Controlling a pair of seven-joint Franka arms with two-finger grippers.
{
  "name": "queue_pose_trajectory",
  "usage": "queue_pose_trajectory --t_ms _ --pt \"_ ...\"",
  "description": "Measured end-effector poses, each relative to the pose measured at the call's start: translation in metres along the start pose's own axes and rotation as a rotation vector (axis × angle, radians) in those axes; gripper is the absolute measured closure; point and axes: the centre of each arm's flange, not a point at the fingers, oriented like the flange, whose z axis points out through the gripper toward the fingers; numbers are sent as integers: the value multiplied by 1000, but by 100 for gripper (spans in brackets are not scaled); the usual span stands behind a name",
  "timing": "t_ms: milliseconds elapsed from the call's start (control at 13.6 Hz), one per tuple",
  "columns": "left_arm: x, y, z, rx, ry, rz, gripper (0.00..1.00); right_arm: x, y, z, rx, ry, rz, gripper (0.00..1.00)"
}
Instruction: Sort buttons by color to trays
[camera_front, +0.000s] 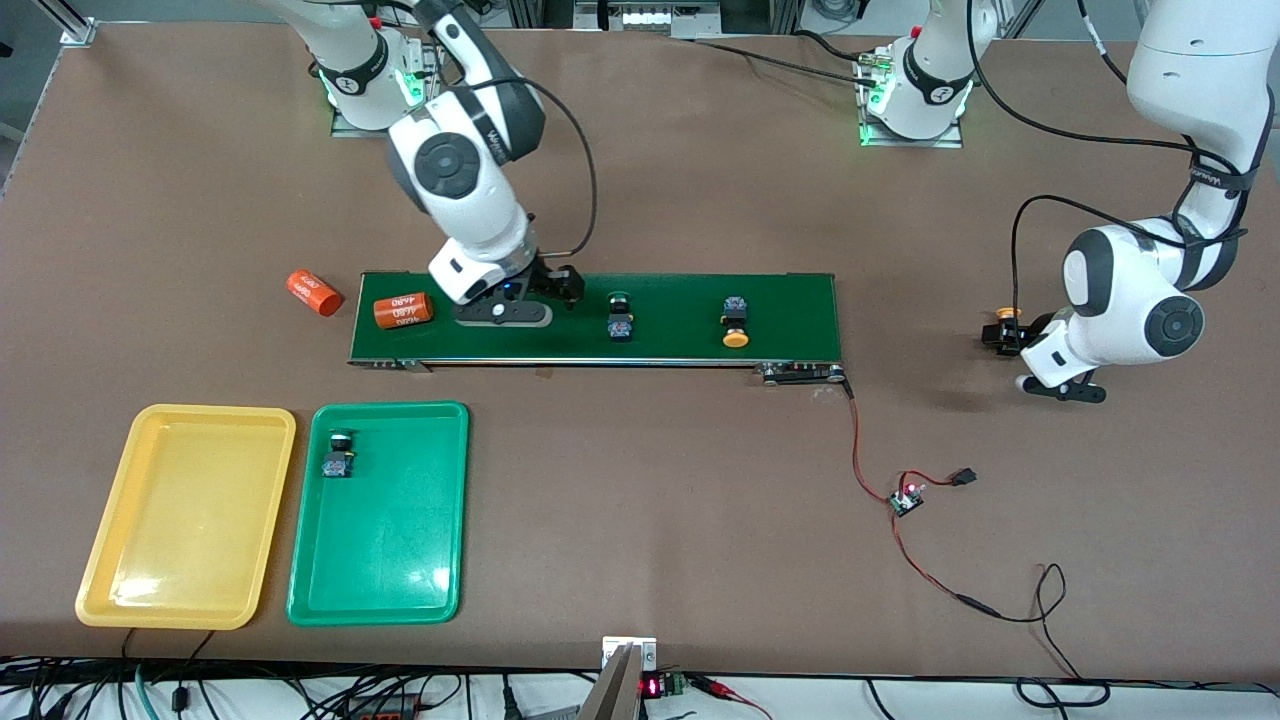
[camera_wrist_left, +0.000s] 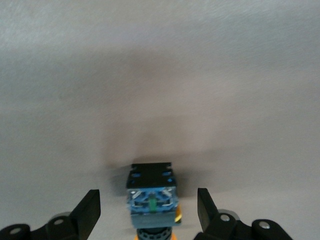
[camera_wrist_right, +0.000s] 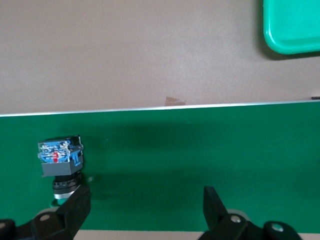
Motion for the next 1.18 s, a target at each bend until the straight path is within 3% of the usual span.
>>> queue_pose_trajectory --t_ms 73,367,735,1176 --pt "-1 -2 0 -1 0 -7 19 -4 -5 9 -19 4 3 0" --pt "-1 -2 -1 -13 5 -57 58 0 -17 31 -32 0 26 0" --pt "3 4 -13 -16 2 -56 59 8 -29 22 -10 22 59 0" --pt "18 87 -121 -50 -56 -4 59 -15 -52 51 -32 -12 57 0"
